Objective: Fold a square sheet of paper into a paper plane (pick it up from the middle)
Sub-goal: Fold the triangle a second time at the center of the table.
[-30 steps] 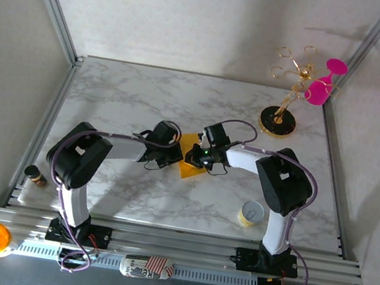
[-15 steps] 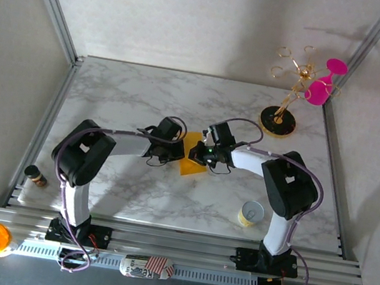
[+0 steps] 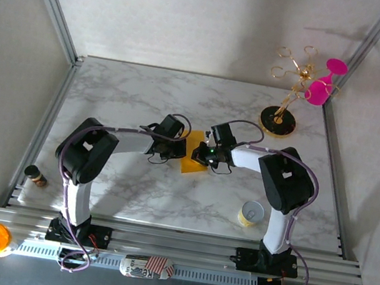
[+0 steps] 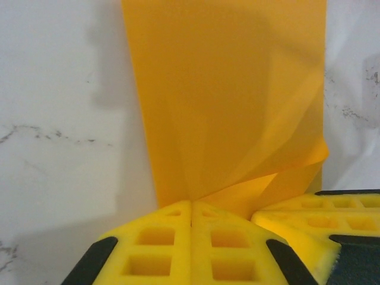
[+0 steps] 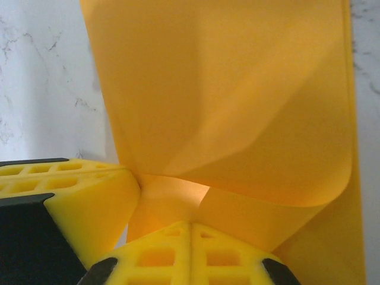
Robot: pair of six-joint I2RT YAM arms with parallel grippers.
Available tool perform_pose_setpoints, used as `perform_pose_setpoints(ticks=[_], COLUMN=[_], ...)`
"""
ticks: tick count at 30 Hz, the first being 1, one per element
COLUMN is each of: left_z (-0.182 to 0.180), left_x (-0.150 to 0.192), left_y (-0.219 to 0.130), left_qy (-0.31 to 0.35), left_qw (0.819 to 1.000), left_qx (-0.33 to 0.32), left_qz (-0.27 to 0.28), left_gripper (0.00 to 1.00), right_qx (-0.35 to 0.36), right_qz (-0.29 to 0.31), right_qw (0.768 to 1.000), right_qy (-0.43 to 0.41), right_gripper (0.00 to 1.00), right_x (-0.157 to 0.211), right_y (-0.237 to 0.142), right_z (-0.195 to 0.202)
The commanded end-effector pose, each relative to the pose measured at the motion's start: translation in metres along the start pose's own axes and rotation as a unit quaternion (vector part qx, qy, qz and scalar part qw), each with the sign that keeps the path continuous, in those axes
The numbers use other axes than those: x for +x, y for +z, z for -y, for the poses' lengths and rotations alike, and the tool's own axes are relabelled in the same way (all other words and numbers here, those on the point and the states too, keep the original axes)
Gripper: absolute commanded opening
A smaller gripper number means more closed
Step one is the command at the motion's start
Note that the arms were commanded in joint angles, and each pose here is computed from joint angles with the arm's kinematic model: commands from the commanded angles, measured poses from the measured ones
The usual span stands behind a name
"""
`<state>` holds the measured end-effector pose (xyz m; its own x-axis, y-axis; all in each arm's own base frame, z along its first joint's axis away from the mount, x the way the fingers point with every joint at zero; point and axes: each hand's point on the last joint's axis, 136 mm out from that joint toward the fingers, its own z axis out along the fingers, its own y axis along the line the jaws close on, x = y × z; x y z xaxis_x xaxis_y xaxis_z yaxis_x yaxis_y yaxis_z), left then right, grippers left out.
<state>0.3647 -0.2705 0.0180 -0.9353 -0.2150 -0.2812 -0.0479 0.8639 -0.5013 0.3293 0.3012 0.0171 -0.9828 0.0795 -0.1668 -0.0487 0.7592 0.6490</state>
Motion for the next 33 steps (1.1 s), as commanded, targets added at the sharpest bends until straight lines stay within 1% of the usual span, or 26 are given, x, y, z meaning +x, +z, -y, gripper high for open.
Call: perform_pose_setpoints(ticks=[1, 3, 5, 9, 14, 19, 25, 33], left_z=[0.0, 0.014, 0.02, 0.019, 0.038, 0.051, 0.044, 0.033], left_x=[0.0, -0.003, 0.004, 0.015, 0.027, 0.04, 0.049, 0.056], left_y=[-0.008, -0.021, -0.033, -0.048, -0.055, -0.044, -0.029, -0.018], left_qy=[-0.014, -0.025, -0.037, -0.072, -0.111, -0.124, -0.139, -0.141], left_qw=[1.0, 0.999, 0.999, 0.996, 0.989, 0.986, 0.986, 0.987], left_qx=[-0.002, 0.022, 0.038, 0.053, 0.102, 0.114, 0.089, 0.069], left_qz=[-0.009, 0.002, 0.001, 0.007, 0.003, -0.019, -0.034, -0.043], left_gripper=[0.01, 0.06, 0.11, 0.13, 0.14, 0.13, 0.09, 0.08], right_qx=[0.055, 0.062, 0.072, 0.092, 0.108, 0.116, 0.118, 0.118], right_qz=[-0.01, -0.013, -0.012, -0.013, -0.018, -0.023, -0.024, -0.026], right_qw=[0.998, 0.997, 0.997, 0.995, 0.993, 0.992, 0.991, 0.991], right_qy=[0.029, 0.034, 0.036, 0.039, 0.047, 0.05, 0.053, 0.053], right_gripper=[0.02, 0.02, 0.01, 0.01, 0.01, 0.0, 0.0, 0.0], right_x=[0.015, 0.018, 0.019, 0.02, 0.024, 0.026, 0.027, 0.028], right_y=[0.008, 0.008, 0.007, 0.006, 0.007, 0.009, 0.009, 0.01], right_z=[0.036, 0.04, 0.044, 0.051, 0.059, 0.063, 0.065, 0.065])
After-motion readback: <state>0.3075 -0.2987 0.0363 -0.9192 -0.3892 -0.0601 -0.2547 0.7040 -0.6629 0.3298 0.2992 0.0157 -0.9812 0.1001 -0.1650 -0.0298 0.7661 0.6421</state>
